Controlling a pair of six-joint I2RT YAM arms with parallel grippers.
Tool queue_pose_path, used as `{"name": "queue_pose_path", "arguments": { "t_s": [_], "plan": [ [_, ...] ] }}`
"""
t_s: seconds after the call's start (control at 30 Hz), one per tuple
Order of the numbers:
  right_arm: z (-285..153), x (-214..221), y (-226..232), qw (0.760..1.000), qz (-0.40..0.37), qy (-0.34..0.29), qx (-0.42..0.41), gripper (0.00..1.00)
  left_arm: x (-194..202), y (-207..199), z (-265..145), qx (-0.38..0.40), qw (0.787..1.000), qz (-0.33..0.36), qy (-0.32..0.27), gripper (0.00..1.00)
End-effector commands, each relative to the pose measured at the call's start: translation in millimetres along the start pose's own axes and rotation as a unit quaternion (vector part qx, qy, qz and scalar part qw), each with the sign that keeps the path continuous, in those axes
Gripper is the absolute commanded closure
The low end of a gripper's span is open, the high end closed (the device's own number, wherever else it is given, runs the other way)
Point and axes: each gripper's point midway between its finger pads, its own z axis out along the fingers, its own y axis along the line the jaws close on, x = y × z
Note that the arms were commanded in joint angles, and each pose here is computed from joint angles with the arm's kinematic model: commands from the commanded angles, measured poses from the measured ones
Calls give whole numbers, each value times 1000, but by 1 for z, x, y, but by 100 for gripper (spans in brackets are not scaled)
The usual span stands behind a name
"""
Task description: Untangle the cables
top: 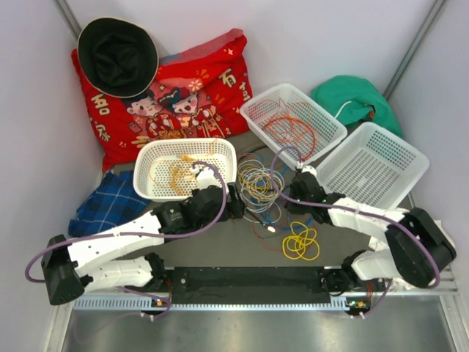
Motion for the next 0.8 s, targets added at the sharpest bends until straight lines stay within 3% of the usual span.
{"name": "queue_pose_path", "arguments": {
  "t_s": [0.0,0.27,0.53,0.63,0.77],
  "plan": [
    [-39,-43,34,996,-9,-58,-64,100,-10,-7,-4,15,1000,-17,-20,6],
    [-158,-120,93,967,-47,-186,-169,100,-26,-10,-9,11,999,-9,-47,6],
    [-245,-158,111,942,-64,-249,-216,100,-59,-15,-31,36,993,7,-110,4],
    [-270,-169,117,934,-71,-263,-230,100,-81,-30,-48,89,984,16,-156,3],
    [-292,-175,126,927,-71,-267,-253,100,-110,-59,-82,197,953,11,-230,2]
  ]
}}
